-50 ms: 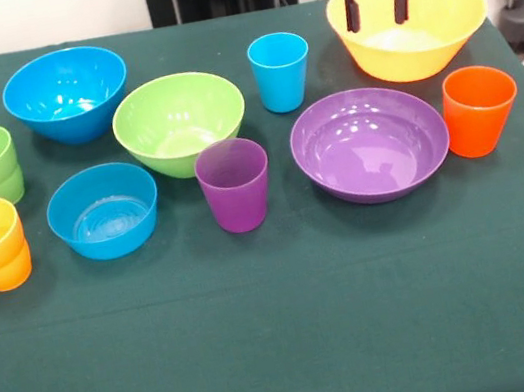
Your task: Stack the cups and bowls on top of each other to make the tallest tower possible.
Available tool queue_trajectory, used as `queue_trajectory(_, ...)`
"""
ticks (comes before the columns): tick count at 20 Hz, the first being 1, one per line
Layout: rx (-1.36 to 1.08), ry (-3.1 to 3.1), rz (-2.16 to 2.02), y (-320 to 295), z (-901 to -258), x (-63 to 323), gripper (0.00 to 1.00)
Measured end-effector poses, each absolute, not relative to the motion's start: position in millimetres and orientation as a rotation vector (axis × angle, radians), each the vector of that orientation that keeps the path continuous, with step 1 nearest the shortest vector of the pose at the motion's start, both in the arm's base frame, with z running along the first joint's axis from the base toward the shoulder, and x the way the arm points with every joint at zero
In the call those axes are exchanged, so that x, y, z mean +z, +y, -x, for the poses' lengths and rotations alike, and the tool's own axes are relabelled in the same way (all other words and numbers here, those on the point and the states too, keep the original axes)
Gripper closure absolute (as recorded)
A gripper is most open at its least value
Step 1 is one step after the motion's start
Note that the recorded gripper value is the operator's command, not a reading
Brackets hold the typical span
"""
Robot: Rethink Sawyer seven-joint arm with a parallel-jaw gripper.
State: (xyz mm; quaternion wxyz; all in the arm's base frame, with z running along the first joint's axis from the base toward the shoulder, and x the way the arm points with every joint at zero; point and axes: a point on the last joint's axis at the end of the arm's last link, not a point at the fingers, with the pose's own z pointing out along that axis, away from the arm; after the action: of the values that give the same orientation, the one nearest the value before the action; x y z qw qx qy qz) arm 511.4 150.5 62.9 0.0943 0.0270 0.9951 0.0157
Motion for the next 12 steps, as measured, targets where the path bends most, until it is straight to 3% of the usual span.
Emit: queue_trajectory(12, 0.042, 2.938, -0.096, 143.9, -512.0, 72.7, 0.00)
